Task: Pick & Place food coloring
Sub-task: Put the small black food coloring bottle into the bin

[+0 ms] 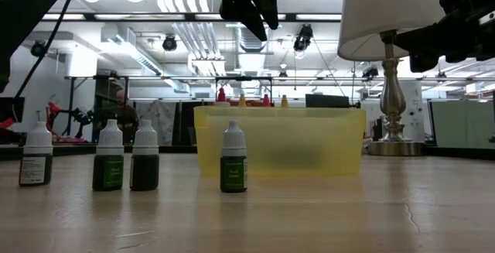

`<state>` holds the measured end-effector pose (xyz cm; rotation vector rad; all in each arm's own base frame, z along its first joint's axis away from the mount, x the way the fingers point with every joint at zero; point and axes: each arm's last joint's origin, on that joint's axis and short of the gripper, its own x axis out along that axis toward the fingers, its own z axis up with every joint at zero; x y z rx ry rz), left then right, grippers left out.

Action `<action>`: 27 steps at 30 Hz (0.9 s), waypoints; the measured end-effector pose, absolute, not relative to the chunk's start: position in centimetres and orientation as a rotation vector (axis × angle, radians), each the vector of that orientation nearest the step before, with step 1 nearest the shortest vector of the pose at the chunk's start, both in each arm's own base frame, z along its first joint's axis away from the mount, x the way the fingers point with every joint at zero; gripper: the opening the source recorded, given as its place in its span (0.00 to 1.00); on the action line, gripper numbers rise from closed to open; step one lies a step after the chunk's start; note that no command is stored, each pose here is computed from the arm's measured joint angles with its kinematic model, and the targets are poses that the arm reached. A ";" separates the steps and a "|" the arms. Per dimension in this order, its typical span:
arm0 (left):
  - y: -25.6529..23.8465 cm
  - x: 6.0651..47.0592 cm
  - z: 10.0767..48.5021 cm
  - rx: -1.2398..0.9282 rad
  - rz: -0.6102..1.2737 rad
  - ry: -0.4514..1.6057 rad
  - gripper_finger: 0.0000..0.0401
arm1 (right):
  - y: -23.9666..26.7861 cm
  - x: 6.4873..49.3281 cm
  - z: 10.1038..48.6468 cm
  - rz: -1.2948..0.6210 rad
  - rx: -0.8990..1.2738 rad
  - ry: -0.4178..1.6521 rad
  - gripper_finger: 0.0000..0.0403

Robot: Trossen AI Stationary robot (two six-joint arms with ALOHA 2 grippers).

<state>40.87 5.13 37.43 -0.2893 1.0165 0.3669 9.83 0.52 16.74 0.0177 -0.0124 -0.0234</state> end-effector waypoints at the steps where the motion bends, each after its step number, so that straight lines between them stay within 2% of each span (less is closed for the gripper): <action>1: 5.1 40.9 37.4 -0.289 0.367 1.016 0.44 | 0.5 9.9 16.7 -0.024 0.027 -0.007 0.02; 11: 5.1 40.9 37.4 -0.287 0.365 1.014 0.44 | 0.8 10.2 16.1 0.052 0.057 0.062 0.02; 27: 5.1 40.9 37.5 -0.238 0.337 1.018 0.44 | 0.8 10.3 16.0 0.056 0.071 0.081 0.02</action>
